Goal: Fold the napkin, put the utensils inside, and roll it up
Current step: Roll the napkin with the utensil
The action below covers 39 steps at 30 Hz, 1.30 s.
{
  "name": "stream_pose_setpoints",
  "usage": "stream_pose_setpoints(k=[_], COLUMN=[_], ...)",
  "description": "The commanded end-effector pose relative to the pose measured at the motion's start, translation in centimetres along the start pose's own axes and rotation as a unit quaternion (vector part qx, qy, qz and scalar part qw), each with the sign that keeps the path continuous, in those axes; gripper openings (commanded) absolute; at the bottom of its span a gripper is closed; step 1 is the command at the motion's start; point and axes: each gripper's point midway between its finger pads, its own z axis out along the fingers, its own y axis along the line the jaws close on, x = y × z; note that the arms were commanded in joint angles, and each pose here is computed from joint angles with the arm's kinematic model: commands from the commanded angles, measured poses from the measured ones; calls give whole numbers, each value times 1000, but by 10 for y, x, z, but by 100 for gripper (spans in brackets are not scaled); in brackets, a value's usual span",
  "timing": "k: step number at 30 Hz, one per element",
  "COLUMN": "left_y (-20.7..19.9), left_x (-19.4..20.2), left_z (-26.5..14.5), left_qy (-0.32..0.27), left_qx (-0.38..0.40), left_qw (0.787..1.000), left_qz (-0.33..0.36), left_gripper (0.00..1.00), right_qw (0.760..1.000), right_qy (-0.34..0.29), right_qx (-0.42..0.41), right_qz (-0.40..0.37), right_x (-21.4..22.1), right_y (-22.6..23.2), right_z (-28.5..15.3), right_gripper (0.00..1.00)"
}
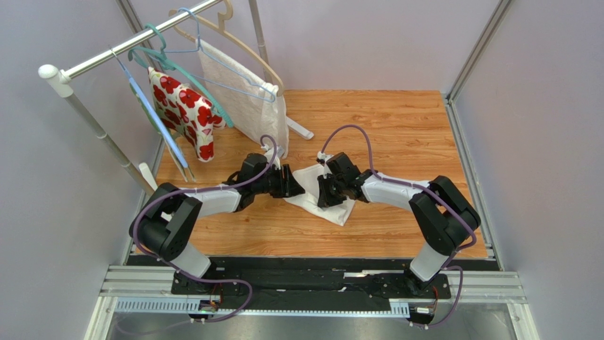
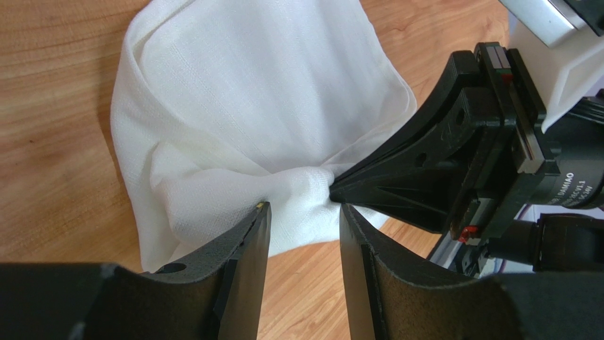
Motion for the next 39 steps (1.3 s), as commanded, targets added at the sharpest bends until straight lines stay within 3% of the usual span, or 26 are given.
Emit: stream_pose_setpoints(k=[1, 9, 12, 17, 24, 25, 33, 39], left_y=[-7, 20, 25, 34, 32, 31, 30, 30], left_x=[-29, -7, -2, 5, 5, 5, 8, 7], left_z=[8, 18, 20, 23, 25, 25, 26, 26], left_qy=[-50, -17, -7, 15, 29, 30, 44, 47], left_qx=[13, -22, -29, -44, -44, -42, -38, -39], left_qw=[998, 999, 999, 999, 998, 998, 998, 998], left_qz=[21, 22, 23, 24, 23, 24, 27, 28], left_gripper=[49, 49, 49, 49, 49, 49, 49, 49], right_qw=[994, 997, 999, 997, 985, 982, 970, 970], right_qy=[86, 67, 40, -6, -57, -56, -46, -40], right_qx=[62, 40, 19, -7, 0, 1, 62, 70], right_qz=[9, -5, -25, -75, -164, -180, -230, -231], right_x=[58, 47, 30, 2, -16, -14, -2, 2], right_y=[-36, -25, -11, 15, 32, 37, 21, 17], right_z=[10, -1, -15, -43, -55, -52, -19, 0], right_gripper=[8, 11, 18, 46, 54, 85, 86, 77])
